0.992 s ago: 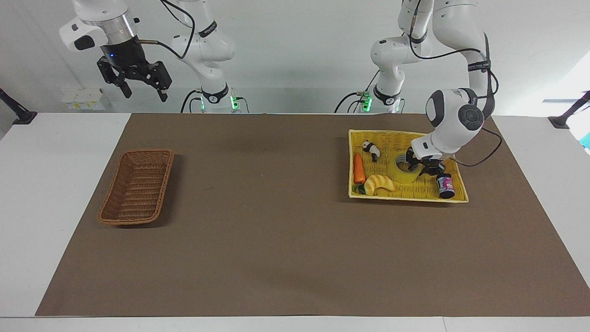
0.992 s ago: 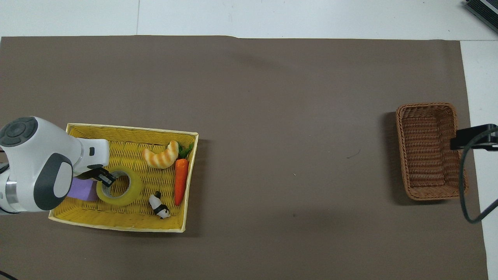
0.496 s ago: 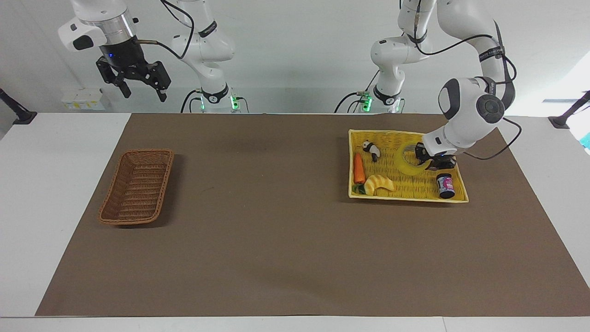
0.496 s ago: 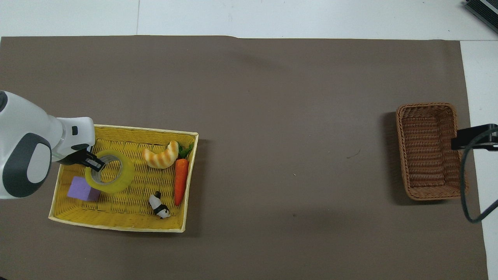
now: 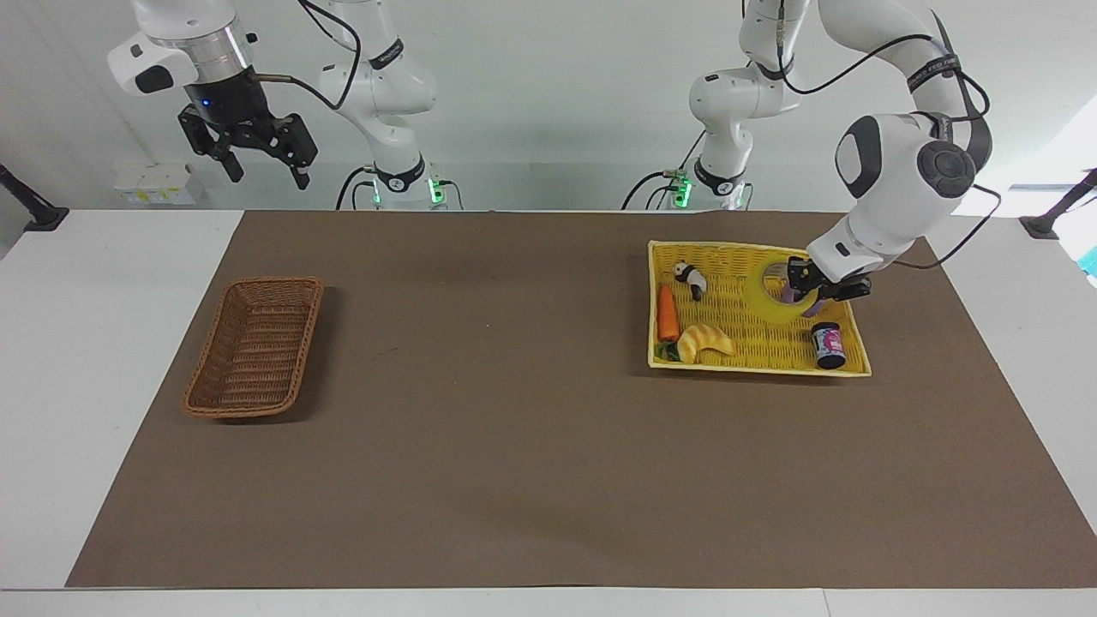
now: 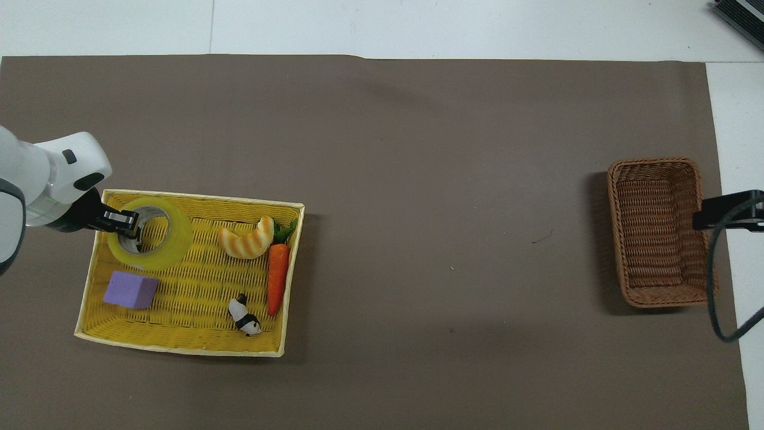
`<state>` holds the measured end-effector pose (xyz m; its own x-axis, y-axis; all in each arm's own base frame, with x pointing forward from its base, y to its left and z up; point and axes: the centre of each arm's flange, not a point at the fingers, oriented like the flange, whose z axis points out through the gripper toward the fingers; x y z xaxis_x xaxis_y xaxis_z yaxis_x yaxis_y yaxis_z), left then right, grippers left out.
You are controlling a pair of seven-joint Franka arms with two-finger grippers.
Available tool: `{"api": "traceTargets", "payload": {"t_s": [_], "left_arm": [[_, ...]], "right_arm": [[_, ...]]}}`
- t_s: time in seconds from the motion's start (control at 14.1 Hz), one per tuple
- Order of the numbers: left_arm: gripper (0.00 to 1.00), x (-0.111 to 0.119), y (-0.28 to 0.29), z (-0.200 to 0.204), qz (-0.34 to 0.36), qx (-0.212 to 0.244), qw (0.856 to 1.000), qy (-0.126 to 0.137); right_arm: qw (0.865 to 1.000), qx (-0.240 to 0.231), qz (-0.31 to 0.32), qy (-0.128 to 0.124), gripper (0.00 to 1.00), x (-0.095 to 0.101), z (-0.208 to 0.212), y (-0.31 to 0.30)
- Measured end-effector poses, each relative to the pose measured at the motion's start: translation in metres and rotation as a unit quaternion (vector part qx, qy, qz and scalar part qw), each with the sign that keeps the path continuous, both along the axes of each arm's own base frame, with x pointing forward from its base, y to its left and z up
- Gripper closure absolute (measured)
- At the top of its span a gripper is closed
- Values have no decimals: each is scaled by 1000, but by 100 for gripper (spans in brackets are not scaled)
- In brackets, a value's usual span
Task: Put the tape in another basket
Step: 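Grasp the tape roll edge with the left gripper and lift it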
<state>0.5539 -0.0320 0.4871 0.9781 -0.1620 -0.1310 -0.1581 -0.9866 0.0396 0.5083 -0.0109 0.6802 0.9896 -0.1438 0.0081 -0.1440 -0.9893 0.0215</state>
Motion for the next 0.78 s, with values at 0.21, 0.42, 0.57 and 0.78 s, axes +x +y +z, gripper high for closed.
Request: {"api": "traceTargets", "payload": {"t_s": [0.21, 0.42, 0.57, 0.78], "left_arm": [[78, 5, -1, 30, 75, 9, 997, -10], [78, 4, -5, 54, 137, 32, 990, -9], [78, 2, -22, 62, 160, 51, 986, -12], [78, -5, -73, 63, 183, 61, 981, -17]], "right_arm": [[1000, 0, 1, 0, 0, 0, 0, 1], [1000, 16, 12, -8, 0, 2, 1, 14], [998, 57, 19, -21, 0, 5, 4, 27], [992, 105, 43, -45, 0, 14, 3, 61]]}}
